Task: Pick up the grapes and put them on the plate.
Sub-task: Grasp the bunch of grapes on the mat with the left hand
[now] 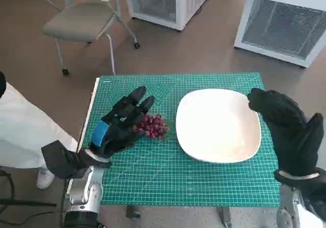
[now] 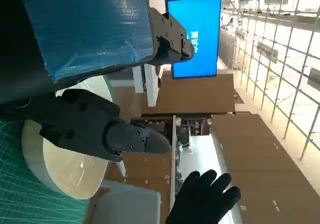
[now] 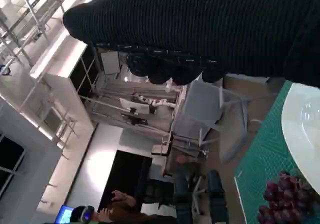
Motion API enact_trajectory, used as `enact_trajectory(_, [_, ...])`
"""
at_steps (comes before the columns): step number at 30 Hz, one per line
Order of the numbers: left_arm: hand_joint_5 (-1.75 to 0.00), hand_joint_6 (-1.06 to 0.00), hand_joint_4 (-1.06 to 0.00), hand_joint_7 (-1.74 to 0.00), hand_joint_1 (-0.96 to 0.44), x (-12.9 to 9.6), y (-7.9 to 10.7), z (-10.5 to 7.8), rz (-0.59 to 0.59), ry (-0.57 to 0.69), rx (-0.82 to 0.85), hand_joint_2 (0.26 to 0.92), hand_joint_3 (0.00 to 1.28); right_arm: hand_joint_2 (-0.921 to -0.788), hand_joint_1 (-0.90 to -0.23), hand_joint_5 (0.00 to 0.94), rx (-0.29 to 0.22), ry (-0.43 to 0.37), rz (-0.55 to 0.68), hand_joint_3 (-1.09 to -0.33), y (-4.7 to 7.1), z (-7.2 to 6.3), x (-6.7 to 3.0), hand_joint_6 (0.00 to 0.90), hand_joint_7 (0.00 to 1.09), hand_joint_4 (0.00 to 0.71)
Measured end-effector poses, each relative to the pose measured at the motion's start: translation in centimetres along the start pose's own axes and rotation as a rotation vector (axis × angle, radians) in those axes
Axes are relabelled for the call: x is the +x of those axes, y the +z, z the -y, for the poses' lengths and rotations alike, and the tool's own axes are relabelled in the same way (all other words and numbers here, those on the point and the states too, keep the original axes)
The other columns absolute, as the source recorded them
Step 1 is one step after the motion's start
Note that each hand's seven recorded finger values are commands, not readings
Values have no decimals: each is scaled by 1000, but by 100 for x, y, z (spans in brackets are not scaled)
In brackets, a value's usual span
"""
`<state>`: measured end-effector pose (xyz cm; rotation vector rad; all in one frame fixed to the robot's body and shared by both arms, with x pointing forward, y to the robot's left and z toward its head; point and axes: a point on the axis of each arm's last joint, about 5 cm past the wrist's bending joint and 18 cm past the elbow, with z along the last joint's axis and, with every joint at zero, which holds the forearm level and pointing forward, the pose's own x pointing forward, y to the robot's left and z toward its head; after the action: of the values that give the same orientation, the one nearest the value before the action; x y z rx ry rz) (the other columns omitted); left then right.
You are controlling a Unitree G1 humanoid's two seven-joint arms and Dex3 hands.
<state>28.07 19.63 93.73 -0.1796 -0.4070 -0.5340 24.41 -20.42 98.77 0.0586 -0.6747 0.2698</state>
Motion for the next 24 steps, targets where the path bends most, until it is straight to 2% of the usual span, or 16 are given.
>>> enact_trajectory(24, [-1, -380, -275, -2, -471, 13, 0, 19, 5, 3, -2, 921, 115, -921, -486, 469, 2, 3, 0, -580, -4, -4, -2, 176, 902, 425])
